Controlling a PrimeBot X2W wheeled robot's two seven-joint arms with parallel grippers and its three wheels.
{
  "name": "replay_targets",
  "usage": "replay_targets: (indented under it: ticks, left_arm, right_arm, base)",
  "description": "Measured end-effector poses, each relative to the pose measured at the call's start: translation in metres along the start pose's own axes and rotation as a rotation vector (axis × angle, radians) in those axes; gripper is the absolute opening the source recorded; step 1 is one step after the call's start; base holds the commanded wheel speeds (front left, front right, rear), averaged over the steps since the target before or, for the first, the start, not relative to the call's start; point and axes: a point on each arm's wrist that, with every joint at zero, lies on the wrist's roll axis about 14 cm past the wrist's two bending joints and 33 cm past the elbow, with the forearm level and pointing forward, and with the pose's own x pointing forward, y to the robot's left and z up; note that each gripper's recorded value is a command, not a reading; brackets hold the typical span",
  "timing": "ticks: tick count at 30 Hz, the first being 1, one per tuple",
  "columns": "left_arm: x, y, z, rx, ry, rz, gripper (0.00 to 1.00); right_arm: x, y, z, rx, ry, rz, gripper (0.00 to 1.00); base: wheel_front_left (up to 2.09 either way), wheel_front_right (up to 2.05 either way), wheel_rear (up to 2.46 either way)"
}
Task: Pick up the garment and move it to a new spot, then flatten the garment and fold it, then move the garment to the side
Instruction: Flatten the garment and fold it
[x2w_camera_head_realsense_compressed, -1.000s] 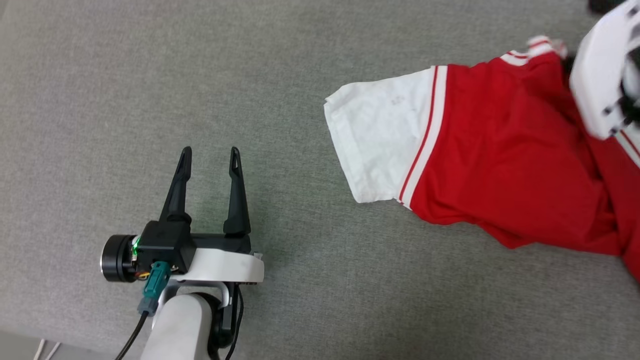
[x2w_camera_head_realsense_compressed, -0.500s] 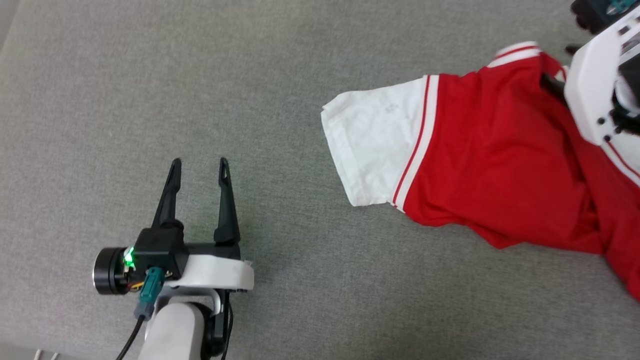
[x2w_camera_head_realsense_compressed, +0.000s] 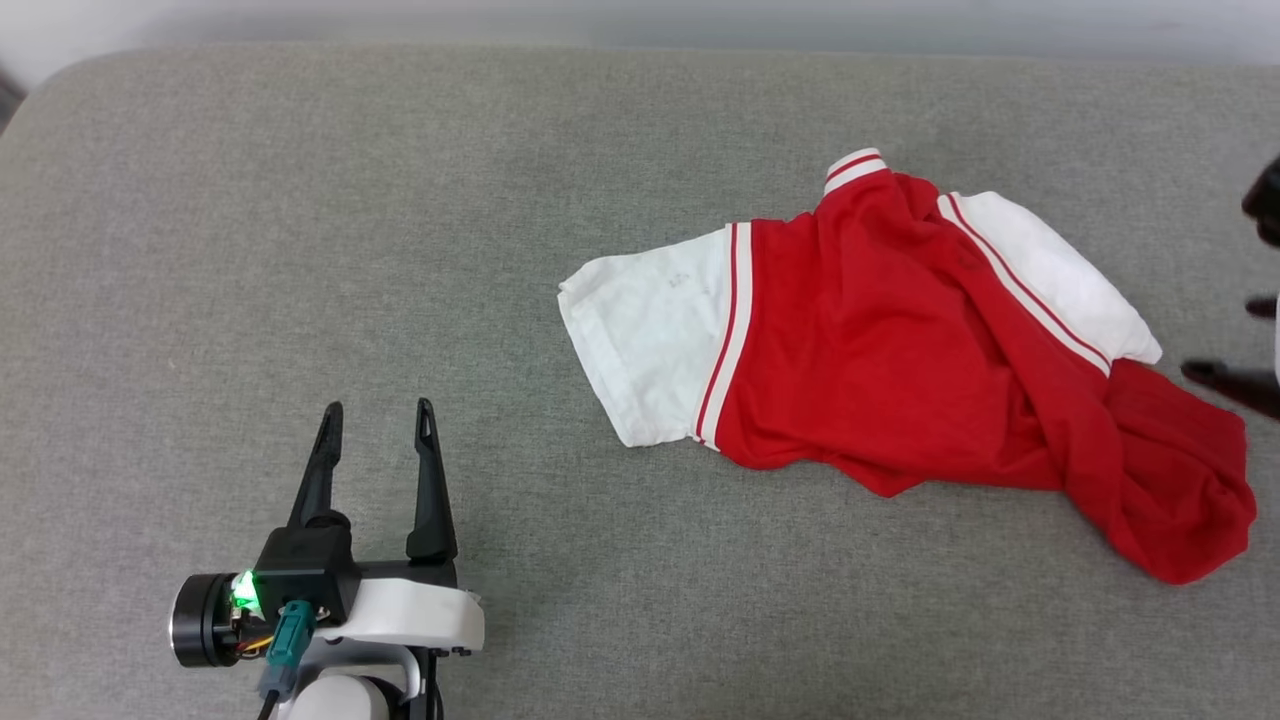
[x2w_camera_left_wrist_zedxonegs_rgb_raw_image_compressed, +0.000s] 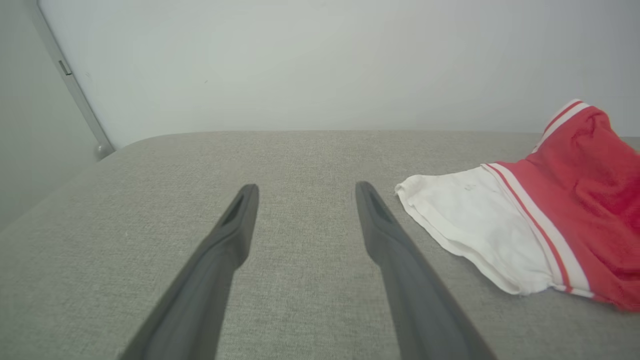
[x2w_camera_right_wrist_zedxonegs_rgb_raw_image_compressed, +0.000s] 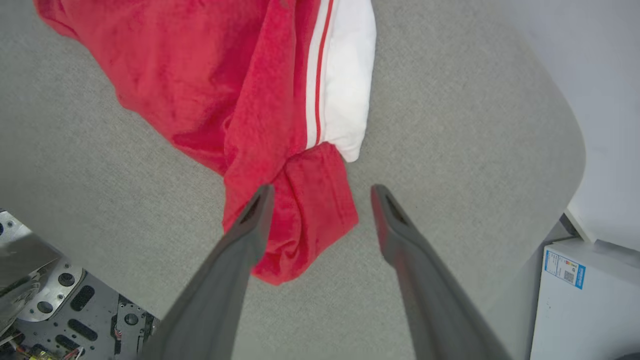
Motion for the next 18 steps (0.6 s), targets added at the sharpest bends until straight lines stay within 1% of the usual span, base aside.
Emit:
replay_targets:
  ticks: [2,6,10,11,13,15,16,18]
  left_arm:
    - [0.0,-0.002,0.001,-0.002,-0.002,-0.007,1.0]
    - [0.001,-0.003,-0.004,-0.002,0.009,-0.014,1.0]
    - [0.003,-0.002,-0.011,0.004,0.028,-0.012,1.0]
    - [0.006,0.002,-0.013,0.015,0.031,-0.003,1.0]
    - [0.006,0.004,-0.015,0.017,0.038,0.004,1.0]
    - [0.005,0.007,-0.016,0.019,0.041,0.009,1.0]
    - [0.005,0.007,-0.015,0.02,0.039,0.011,1.0]
    - [0.004,0.009,-0.013,0.021,0.035,0.017,1.0]
  right_arm:
    - [0.004,0.008,-0.02,0.02,0.063,0.03,1.0]
    - [0.031,0.034,-0.051,0.073,0.142,0.127,1.0]
    - [0.067,0.06,-0.082,0.148,0.224,0.201,1.0]
    - [0.088,0.075,-0.1,0.164,0.278,0.226,1.0]
    - [0.097,0.078,-0.103,0.184,0.282,0.23,1.0]
    - [0.1,0.079,-0.103,0.182,0.277,0.222,1.0]
    - [0.1,0.078,-0.1,0.194,0.256,0.219,0.0]
    - [0.097,0.078,-0.09,0.209,0.202,0.212,0.0]
  base:
    - [0.0,0.0,0.0]
    - [0.0,0.0,0.0]
    - [0.0,0.0,0.0]
    - [0.0,0.0,0.0]
    - [0.0,0.0,0.0]
    - [0.0,0.0,0.0]
    - [0.0,0.0,0.0]
    - [0.0,0.0,0.0]
